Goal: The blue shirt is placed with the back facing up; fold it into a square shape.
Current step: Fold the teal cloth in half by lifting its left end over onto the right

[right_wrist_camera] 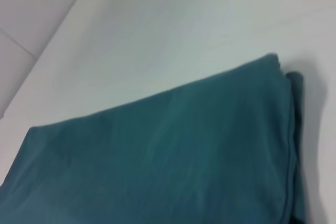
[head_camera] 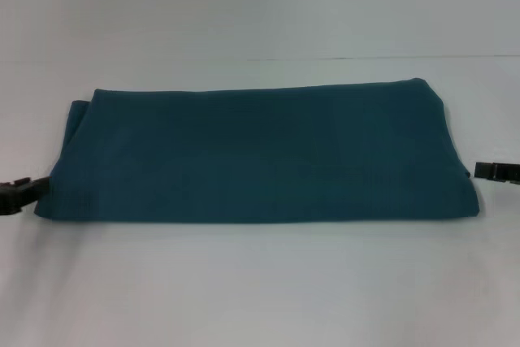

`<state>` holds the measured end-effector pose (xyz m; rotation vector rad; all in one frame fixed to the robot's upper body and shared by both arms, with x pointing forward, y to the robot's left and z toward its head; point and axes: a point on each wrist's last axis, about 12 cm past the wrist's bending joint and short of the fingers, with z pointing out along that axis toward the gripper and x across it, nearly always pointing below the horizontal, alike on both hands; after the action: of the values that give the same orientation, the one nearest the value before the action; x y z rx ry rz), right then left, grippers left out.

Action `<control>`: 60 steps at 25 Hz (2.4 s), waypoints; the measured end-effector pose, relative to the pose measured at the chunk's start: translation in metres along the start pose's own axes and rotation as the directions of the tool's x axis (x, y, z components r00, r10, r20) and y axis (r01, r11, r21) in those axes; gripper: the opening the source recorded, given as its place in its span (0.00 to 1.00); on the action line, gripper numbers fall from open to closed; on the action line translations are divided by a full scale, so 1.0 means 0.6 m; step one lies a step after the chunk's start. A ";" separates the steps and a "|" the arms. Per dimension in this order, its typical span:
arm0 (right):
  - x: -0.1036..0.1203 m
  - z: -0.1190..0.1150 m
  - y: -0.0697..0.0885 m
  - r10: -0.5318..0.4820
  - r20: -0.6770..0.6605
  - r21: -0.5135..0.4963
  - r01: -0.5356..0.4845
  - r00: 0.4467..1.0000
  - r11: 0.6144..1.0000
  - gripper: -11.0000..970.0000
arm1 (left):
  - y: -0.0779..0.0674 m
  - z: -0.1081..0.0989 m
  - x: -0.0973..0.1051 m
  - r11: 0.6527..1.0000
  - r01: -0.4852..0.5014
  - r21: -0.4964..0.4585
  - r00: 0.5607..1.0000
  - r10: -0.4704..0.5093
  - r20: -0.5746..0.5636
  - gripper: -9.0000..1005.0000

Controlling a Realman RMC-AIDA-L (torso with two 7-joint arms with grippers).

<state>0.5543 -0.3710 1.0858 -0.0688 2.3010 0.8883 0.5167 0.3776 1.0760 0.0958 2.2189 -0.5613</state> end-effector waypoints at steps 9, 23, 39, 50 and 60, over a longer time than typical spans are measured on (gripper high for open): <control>-0.042 -0.008 0.020 -0.046 0.068 -0.050 0.049 0.997 0.998 0.52 | 0.020 -0.032 0.006 0.982 0.182 -0.046 0.983 -0.183 -0.026 0.49; -0.103 0.041 0.077 -0.187 0.036 -0.104 0.190 0.982 0.976 0.95 | -0.001 -0.023 0.015 0.953 0.302 -0.004 0.942 -0.299 -0.155 0.86; -0.106 0.045 0.079 -0.173 0.068 -0.103 0.180 0.983 0.978 0.94 | -0.009 0.027 0.008 0.957 0.287 -0.028 0.940 -0.287 -0.183 0.89; -0.099 0.039 0.075 -0.149 0.083 -0.116 0.158 0.985 0.980 0.93 | -0.013 0.037 -0.006 0.965 0.261 -0.024 0.948 -0.261 -0.184 0.89; -0.098 0.040 0.076 -0.150 0.083 -0.119 0.159 0.985 0.980 0.91 | -0.017 0.041 -0.005 0.966 0.257 -0.016 0.947 -0.255 -0.196 0.88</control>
<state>0.6014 -0.3320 1.1344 -0.2617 2.1381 0.9384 0.5340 0.3582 1.0682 -0.1410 2.4400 -0.7315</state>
